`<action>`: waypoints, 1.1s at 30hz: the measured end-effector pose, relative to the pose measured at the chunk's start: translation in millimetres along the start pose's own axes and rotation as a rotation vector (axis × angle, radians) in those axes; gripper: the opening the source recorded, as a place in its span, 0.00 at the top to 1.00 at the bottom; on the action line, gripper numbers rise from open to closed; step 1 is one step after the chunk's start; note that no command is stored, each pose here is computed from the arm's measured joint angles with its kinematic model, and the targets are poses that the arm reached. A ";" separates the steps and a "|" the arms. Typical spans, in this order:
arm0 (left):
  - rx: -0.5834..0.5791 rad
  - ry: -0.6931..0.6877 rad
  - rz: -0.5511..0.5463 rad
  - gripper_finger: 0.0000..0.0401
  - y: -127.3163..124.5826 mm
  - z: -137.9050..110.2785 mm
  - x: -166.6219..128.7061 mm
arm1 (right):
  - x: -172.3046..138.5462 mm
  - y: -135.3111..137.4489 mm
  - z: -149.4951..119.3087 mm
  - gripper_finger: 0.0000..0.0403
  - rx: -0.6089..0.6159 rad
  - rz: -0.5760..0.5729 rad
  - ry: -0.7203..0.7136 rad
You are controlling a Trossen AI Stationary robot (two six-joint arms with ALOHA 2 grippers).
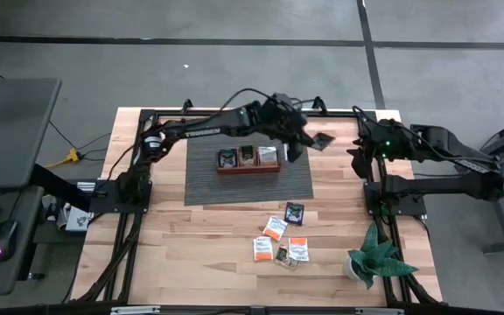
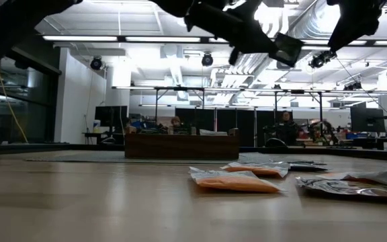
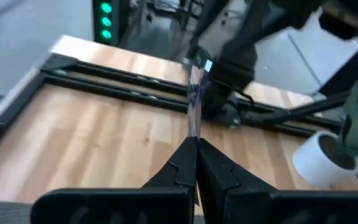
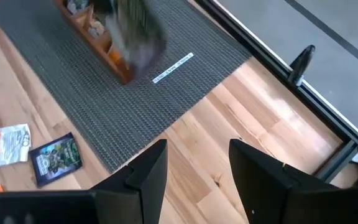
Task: Pick & Place Tea
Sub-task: Put the violet tea bag into the left section of the wooden organizer
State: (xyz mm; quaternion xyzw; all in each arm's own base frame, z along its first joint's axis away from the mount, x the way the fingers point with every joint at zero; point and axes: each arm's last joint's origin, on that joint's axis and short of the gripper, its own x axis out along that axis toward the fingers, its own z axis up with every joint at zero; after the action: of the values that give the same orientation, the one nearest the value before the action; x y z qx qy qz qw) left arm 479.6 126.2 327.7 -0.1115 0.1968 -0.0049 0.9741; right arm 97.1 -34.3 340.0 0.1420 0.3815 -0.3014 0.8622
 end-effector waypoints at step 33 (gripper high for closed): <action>-0.342 -0.296 0.142 1.00 12.7 -208.7 -176.8 | 45.4 19.2 32.0 0.59 0.078 -0.002 0.035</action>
State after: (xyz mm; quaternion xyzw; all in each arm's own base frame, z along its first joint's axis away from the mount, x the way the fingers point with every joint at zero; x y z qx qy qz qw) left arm 235.9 103.1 205.2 -0.2600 0.0574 0.1135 0.9572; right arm 151.3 -53.2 328.0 0.1802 0.3849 -0.3143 0.8489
